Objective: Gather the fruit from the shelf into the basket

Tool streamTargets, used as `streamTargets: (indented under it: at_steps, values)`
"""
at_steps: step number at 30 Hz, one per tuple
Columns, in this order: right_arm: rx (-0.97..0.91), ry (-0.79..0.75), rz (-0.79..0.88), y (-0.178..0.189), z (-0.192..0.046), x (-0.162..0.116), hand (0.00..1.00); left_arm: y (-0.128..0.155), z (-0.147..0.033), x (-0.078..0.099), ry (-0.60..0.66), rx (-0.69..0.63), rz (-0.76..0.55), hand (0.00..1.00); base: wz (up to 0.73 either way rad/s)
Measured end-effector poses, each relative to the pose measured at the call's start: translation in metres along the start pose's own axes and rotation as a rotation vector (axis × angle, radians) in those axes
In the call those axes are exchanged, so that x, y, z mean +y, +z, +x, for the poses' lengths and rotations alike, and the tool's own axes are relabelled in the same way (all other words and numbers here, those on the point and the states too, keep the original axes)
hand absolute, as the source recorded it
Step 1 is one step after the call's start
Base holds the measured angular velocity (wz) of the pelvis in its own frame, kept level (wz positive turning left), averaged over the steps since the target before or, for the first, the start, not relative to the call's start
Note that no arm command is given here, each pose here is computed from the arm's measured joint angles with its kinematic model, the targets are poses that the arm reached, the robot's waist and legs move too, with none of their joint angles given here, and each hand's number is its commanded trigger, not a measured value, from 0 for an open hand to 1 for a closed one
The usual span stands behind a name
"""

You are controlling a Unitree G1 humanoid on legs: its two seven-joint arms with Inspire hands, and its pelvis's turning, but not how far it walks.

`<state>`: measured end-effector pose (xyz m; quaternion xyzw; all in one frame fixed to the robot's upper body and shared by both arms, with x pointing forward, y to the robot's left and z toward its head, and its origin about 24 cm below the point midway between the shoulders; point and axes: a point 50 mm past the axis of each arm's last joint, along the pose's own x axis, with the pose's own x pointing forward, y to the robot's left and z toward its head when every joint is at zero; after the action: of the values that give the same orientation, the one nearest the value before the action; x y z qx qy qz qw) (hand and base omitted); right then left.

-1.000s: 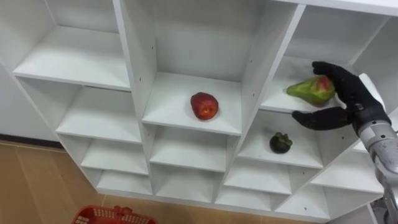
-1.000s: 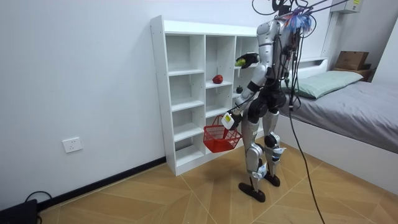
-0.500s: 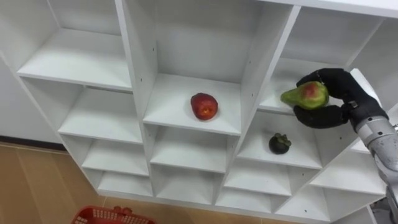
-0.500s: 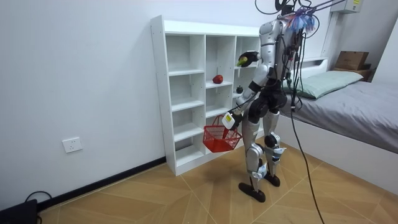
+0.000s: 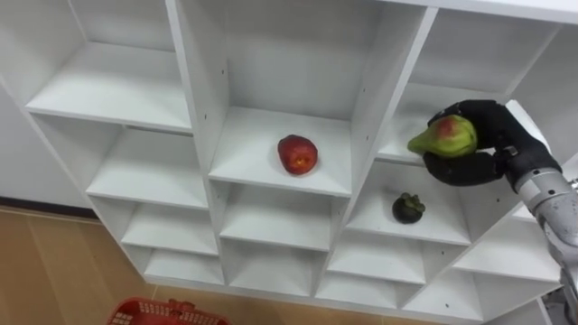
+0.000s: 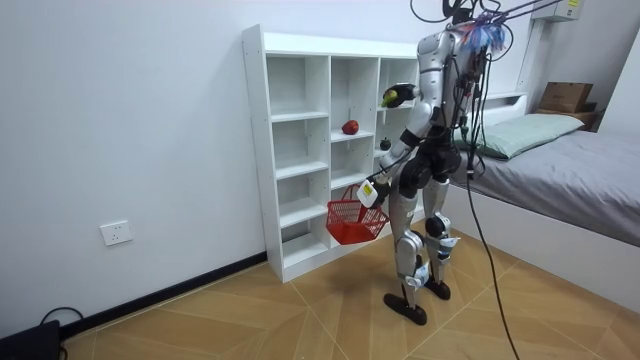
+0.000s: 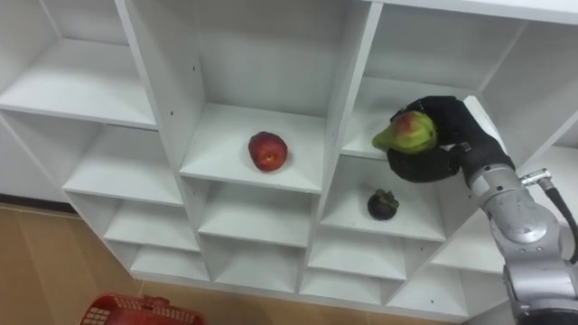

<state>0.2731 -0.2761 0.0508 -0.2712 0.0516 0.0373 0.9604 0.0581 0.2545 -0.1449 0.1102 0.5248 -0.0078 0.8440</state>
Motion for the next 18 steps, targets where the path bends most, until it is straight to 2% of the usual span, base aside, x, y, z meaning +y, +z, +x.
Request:
streamTargets:
  at_steps: [8, 13, 18]
  values:
    - [-0.031, 0.006, 0.043, 0.005, -0.005, 0.007, 1.00, 0.002, 0.001, -0.002, 0.002, -0.004, 0.010, 1.00, 0.00]
    - [-0.140, 0.042, 0.062, 0.026, -0.016, 0.022, 1.00, 0.009, 0.003, -0.003, -0.003, -0.028, 0.006, 1.00, 0.00]
    - [-0.151, 0.045, 0.075, 0.028, -0.018, 0.026, 1.00, 0.012, 0.005, -0.007, -0.012, -0.040, -0.014, 1.00, -0.05]
